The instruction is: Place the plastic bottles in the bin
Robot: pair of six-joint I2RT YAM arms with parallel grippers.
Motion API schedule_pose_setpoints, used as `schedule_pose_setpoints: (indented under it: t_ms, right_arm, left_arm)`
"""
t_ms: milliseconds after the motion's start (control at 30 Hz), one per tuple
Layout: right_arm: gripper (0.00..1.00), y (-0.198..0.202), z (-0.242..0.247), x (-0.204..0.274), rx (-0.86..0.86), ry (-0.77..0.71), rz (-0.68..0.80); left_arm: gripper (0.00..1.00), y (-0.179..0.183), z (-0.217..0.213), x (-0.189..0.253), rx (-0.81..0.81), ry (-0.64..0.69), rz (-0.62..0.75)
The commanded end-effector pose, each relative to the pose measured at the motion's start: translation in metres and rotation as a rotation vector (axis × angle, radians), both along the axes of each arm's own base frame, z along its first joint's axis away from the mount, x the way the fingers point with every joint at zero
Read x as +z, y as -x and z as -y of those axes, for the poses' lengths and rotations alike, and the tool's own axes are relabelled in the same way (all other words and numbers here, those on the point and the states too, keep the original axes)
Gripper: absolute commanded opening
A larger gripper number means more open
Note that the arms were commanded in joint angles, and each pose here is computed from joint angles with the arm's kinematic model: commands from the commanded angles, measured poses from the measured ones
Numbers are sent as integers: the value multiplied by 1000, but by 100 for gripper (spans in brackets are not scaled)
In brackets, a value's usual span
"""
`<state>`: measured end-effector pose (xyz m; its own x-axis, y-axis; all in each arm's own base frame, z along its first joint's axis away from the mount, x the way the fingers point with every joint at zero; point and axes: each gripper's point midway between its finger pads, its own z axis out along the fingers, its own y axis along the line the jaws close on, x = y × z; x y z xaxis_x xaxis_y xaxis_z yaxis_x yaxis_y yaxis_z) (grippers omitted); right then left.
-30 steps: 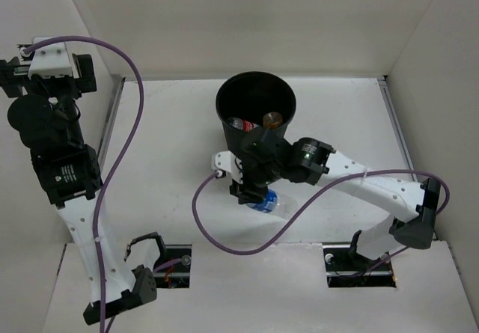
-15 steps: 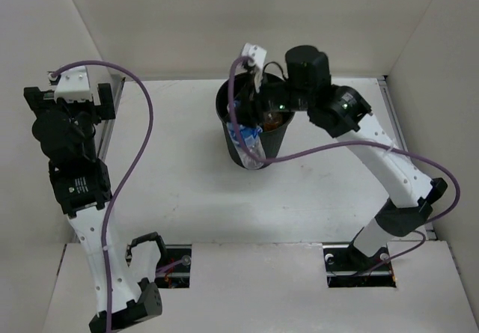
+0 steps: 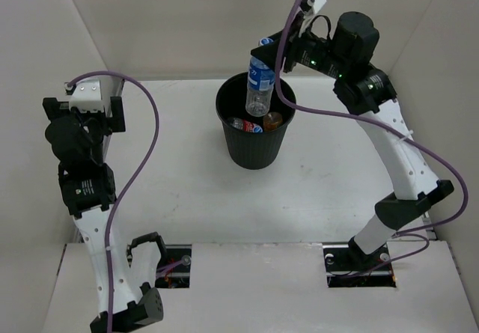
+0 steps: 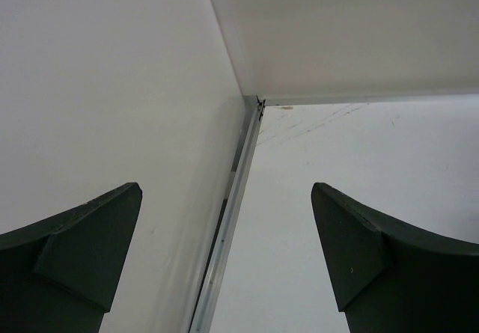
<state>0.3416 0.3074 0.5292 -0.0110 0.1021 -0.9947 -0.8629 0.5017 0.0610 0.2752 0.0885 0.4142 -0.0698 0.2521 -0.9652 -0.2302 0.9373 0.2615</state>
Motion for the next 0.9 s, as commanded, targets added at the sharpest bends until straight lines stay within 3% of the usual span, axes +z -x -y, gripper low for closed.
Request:
schedule_pose_setpoints:
  t_ms: [0, 200, 233, 267, 333, 367, 400, 567, 867]
  right_arm:
    - [0, -35, 17, 12, -186, -58, 85]
    - [1, -91, 33, -43, -359, -6, -4]
    - [6, -96, 35, -51, -376, 2, -20]
    - [18, -99, 34, -59, -382, 13, -32]
    - [70, -104, 34, -73, -391, 55, -52]
    - [78, -104, 34, -79, -391, 89, -61]
    - [97, -103, 35, -84, -394, 122, -71]
    - [100, -93, 45, -96, -397, 219, -166]
    - [100, -42, 136, -14, -486, -29, -183]
  left_arm:
    - [100, 3, 7, 13, -31, -7, 53]
    - [100, 6, 11, 15, -48, -11, 60]
    - [100, 5, 11, 14, -49, -10, 56]
    - [100, 5, 11, 12, -51, -8, 50]
    - [100, 5, 13, 9, -58, -4, 41]
    - [100, 5, 13, 9, -61, -4, 37]
    - [100, 5, 14, 9, -65, -4, 36]
    - [100, 1, 13, 8, -65, -1, 26]
    - [100, 1, 12, 5, -64, -9, 17]
